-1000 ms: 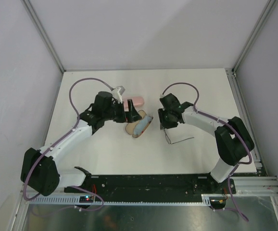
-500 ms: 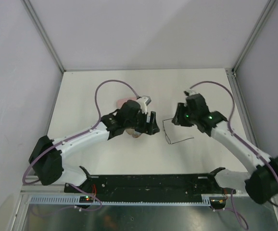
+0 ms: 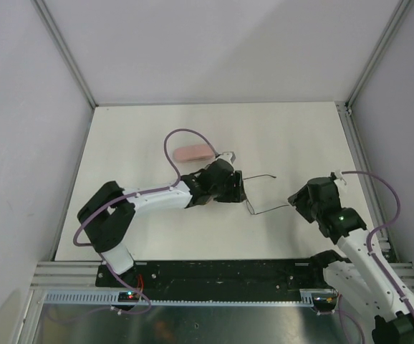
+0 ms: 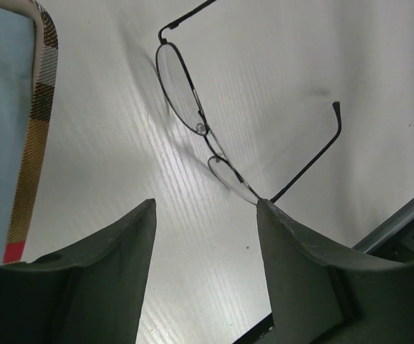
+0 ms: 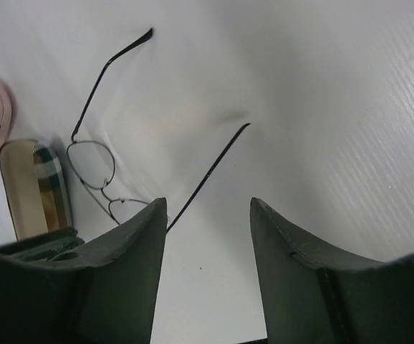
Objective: Organize the sunglasses
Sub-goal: Fold the right temple of the sunglasses with the sunglasses.
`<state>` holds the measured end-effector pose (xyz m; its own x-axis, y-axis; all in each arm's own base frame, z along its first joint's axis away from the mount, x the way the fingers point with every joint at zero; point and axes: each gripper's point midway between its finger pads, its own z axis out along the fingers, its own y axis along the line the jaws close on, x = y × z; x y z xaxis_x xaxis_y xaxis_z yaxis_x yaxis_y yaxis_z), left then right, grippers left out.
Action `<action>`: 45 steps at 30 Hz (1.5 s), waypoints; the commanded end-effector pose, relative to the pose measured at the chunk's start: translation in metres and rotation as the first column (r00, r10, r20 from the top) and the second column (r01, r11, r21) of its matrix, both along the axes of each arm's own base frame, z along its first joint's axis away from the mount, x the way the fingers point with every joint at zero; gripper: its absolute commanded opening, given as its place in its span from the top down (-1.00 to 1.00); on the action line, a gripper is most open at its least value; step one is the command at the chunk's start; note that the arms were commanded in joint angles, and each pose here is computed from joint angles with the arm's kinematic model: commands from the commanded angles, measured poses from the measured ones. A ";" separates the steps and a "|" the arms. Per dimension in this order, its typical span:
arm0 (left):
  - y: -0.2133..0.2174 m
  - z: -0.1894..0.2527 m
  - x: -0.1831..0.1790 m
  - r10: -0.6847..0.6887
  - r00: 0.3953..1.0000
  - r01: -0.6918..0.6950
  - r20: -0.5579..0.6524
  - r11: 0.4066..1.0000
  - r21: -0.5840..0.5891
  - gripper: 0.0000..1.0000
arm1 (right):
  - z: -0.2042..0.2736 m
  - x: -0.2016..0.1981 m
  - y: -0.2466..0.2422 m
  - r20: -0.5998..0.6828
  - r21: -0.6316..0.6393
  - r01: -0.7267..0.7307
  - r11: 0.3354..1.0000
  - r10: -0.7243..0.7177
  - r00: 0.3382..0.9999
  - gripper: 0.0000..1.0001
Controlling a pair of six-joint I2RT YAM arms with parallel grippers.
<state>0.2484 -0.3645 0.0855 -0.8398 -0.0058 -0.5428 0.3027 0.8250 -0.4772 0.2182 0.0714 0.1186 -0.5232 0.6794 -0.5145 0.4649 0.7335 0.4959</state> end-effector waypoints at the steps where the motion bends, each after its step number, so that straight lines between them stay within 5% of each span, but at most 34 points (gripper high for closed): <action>1: -0.020 0.033 0.026 0.149 0.987 -0.141 0.059 0.982 -0.122 -0.24 | -0.013 0.002 -0.005 -0.056 0.110 0.168 0.980 -0.162 0.985 -0.06; 26: -0.043 0.000 0.037 0.170 0.985 -0.169 -0.002 0.979 -0.114 0.20 | -0.069 0.035 0.020 -0.164 0.250 0.213 0.945 -0.176 0.971 0.02; 32: -0.044 -0.004 0.036 0.167 0.986 -0.167 -0.008 0.980 -0.108 0.44 | -0.077 0.040 0.023 -0.173 0.242 0.195 0.950 -0.156 0.973 0.25; 40: -0.051 -0.012 0.033 0.117 0.993 -0.119 -0.020 0.988 -0.099 0.94 | -0.080 0.045 0.034 -0.139 0.232 0.093 0.968 -0.062 0.988 0.92; 45: -0.058 -0.015 0.030 0.066 0.998 -0.068 -0.022 0.993 -0.094 0.99 | -0.076 0.054 0.050 -0.073 0.212 -0.018 0.977 0.034 0.997 1.00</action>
<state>0.2796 -0.4105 0.0671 -0.8485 -0.1600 -0.5044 0.1808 0.8082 -0.5605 0.2602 0.1080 0.0352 -0.5240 0.8137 -0.2517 0.5994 0.5622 0.5698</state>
